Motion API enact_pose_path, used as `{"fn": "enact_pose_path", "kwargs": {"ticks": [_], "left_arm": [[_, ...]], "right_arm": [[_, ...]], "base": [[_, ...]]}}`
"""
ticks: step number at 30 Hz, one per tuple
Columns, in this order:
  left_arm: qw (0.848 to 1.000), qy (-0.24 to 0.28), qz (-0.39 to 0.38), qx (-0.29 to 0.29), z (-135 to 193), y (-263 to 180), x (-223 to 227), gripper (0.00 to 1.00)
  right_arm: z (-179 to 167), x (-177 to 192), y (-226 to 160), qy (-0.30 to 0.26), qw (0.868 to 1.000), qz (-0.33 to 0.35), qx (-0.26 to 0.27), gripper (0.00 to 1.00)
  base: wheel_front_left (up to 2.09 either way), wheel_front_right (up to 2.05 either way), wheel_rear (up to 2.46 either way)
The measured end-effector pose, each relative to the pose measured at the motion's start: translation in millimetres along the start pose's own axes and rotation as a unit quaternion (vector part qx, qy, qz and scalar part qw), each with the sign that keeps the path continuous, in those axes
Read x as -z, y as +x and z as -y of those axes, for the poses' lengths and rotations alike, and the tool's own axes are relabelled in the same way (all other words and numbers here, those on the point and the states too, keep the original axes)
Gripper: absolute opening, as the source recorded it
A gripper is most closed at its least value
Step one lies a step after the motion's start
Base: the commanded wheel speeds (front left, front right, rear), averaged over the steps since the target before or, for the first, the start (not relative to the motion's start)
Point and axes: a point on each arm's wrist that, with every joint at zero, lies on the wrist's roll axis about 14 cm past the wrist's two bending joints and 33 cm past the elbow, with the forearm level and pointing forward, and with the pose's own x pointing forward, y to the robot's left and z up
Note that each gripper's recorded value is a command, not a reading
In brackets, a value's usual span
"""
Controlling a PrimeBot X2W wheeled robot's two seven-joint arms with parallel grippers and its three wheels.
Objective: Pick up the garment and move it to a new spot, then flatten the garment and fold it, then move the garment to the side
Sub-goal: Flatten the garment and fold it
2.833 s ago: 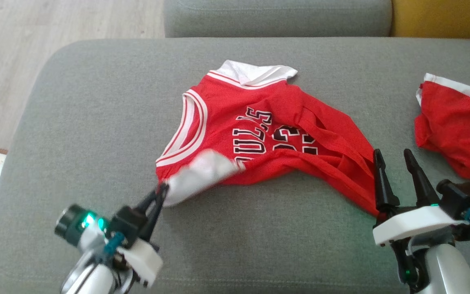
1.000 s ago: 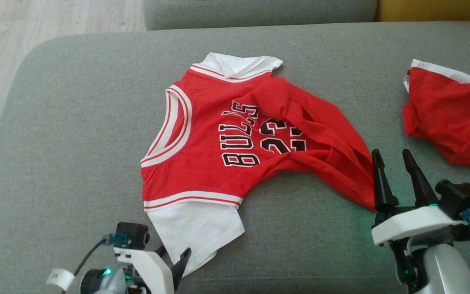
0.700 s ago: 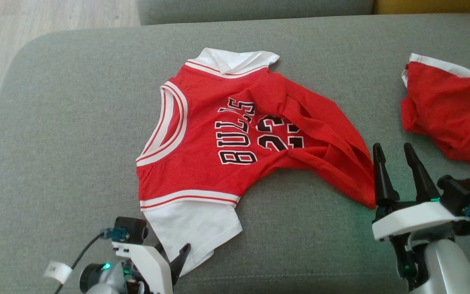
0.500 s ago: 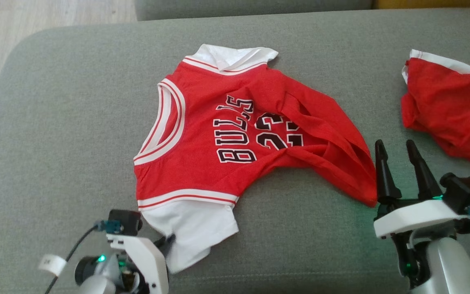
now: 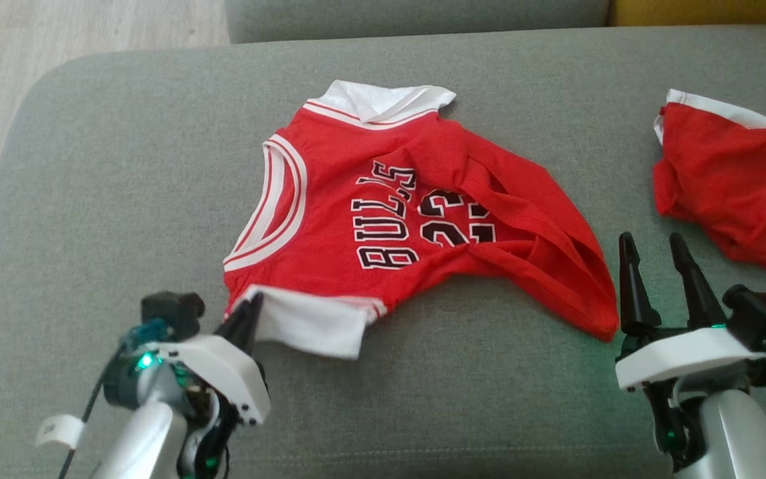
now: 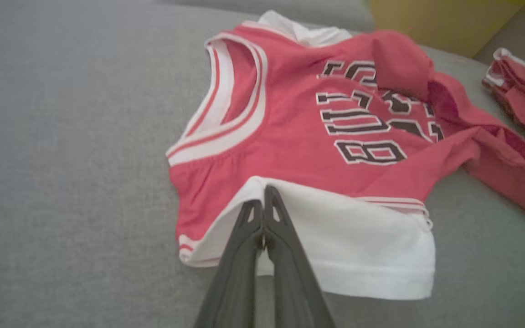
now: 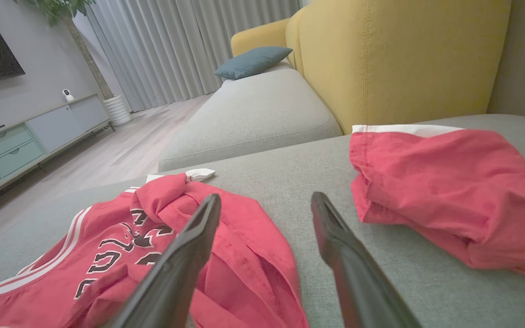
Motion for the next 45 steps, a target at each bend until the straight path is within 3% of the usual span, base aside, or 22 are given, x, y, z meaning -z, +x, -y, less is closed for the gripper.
{"fn": "enact_pose_path", "kwargs": {"ticks": [4, 9, 17, 35, 37, 38, 45], "left_arm": [[0.999, 0.008, 0.038, 0.001, 1.6, 0.9, -19.1, 0.0], [0.995, 0.014, 0.094, -0.018, -4.3, -2.2, -45.2, 0.0], [0.988, 0.025, 0.145, -0.05, -16.6, -8.3, -66.8, 0.0], [0.988, 0.033, 0.144, -0.055, -18.1, -11.0, -63.8, 0.0], [0.988, 0.033, 0.143, -0.055, -18.4, -10.8, -63.3, 0.0], [0.988, 0.033, 0.143, -0.055, -18.6, -10.7, -63.2, 0.0], [0.984, 0.019, 0.167, -0.062, -22.8, -13.3, -76.1, 0.0]], "right_arm": [[9.4, 9.9, -3.8, 0.003, 1.0, -0.022, 0.015, 1.0], [27.1, 48.5, -22.5, 0.033, 0.994, -0.094, 0.047, 1.0], [20.6, 91.4, -39.7, 0.088, 0.982, -0.161, 0.051, 1.0], [8.3, 111.8, -25.3, 0.141, 0.971, -0.184, 0.05, 1.0], [6.5, 111.2, -21.9, 0.144, 0.971, -0.184, 0.048, 0.11], [4.8, 111.0, -20.5, 0.144, 0.971, -0.185, 0.045, 0.0], [-20.8, 92.5, -9.6, 0.144, 0.977, -0.157, 0.001, 0.0]], "base": [[0.0, 0.0, 0.0], [0.0, 0.0, 0.0], [0.0, 0.0, 0.0], [0.0, 0.0, 0.0], [0.0, 0.0, 0.0], [0.0, 0.0, 0.0], [0.0, 0.0, 0.0]]}}
